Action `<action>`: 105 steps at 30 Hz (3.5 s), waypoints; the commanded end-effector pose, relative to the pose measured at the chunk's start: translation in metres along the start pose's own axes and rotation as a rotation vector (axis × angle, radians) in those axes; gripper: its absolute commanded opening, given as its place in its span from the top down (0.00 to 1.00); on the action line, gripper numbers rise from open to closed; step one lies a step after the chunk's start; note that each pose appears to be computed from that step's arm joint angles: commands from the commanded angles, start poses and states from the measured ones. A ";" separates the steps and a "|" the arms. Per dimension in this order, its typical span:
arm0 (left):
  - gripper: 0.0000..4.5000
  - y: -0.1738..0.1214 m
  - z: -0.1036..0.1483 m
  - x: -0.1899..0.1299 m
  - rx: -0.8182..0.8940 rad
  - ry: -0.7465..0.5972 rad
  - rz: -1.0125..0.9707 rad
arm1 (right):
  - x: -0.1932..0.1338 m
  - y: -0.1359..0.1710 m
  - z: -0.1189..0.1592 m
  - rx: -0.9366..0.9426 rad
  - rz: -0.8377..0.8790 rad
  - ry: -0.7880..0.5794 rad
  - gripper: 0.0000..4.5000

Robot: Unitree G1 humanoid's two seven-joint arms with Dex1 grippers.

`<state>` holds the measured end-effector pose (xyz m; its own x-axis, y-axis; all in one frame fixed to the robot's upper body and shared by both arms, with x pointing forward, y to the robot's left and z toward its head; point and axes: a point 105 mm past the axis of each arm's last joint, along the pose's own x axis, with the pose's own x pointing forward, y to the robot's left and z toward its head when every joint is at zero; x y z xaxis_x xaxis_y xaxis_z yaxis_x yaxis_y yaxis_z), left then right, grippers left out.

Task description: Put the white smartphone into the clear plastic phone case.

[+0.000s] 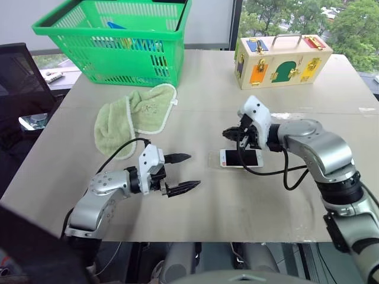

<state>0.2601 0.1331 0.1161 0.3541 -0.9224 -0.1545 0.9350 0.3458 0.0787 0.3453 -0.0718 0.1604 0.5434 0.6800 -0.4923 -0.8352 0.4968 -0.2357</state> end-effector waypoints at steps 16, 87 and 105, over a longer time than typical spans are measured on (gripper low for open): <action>0.00 -0.006 0.006 -0.001 0.026 -0.020 -0.002 | 0.008 -0.016 -0.038 -0.270 0.250 0.222 0.99; 0.99 0.008 0.003 -0.008 0.021 0.012 0.061 | 0.039 0.051 -0.083 0.040 0.236 0.239 1.00; 0.99 0.012 0.001 -0.007 0.044 0.019 0.093 | 0.036 0.049 -0.043 0.124 0.217 0.020 1.00</action>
<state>0.2666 0.1445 0.1089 0.4309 -0.8815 -0.1930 0.9024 0.4204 0.0948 0.3217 -0.0456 0.0969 0.3435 0.7652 -0.5445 -0.9238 0.3798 -0.0490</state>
